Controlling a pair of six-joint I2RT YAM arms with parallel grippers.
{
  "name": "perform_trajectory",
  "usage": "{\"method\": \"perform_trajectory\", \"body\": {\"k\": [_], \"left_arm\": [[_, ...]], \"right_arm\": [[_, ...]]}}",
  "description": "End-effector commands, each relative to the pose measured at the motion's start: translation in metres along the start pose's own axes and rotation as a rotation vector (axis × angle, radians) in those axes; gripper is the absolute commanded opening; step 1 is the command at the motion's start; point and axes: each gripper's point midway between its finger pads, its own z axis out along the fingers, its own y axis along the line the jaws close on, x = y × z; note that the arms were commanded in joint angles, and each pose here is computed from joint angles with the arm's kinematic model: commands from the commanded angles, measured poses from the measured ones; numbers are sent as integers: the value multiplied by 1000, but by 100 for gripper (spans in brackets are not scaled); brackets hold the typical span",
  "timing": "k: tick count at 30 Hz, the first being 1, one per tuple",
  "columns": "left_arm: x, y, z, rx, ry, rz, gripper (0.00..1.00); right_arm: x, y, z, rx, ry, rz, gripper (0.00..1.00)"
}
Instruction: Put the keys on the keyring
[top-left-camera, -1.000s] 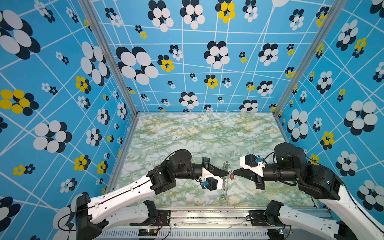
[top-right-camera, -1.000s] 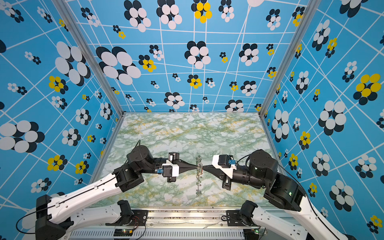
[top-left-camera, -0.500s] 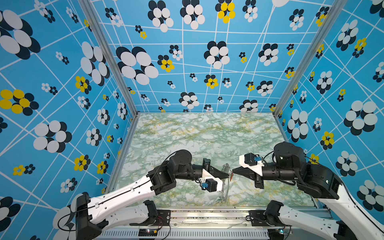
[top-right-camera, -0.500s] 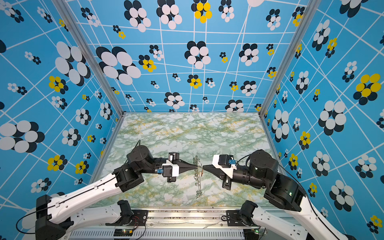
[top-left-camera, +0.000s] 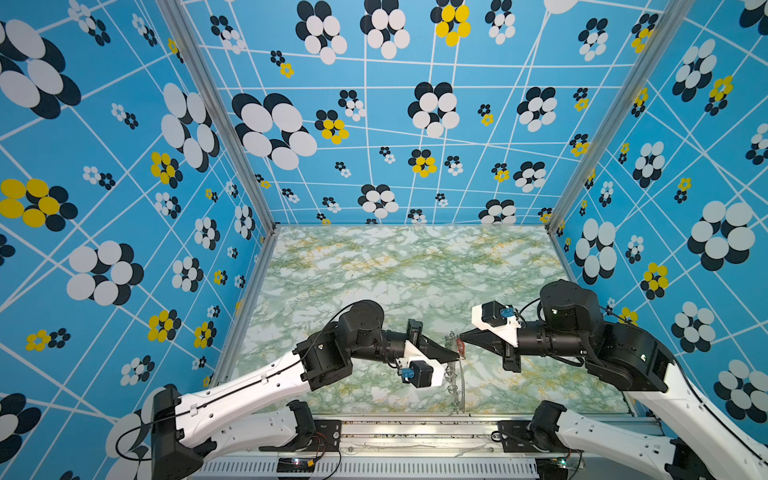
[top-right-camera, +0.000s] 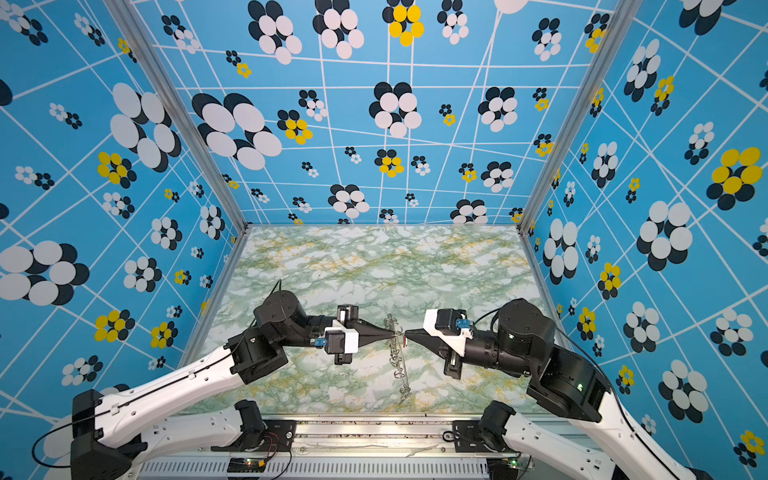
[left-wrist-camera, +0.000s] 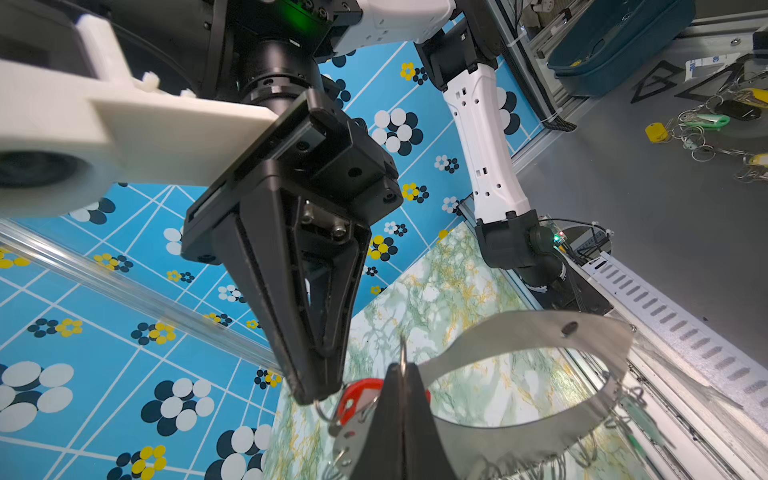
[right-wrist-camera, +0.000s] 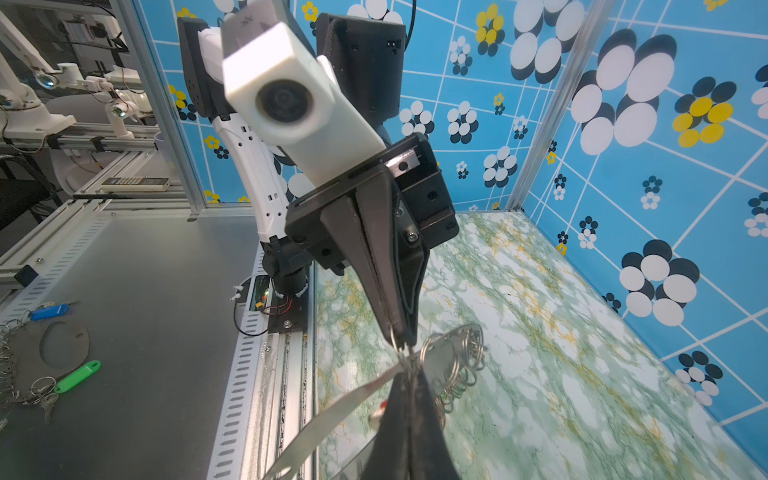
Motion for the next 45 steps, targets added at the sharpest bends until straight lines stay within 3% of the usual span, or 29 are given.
{"method": "perform_trajectory", "body": {"k": [1, 45], "left_arm": [[-22, -7, -4, 37, -66, 36, 0], [-15, -16, 0, 85, -34, 27, 0]], "right_arm": [[-9, -4, 5, 5, -26, -13, 0], [-20, -8, 7, 6, -28, 8, 0]]}}
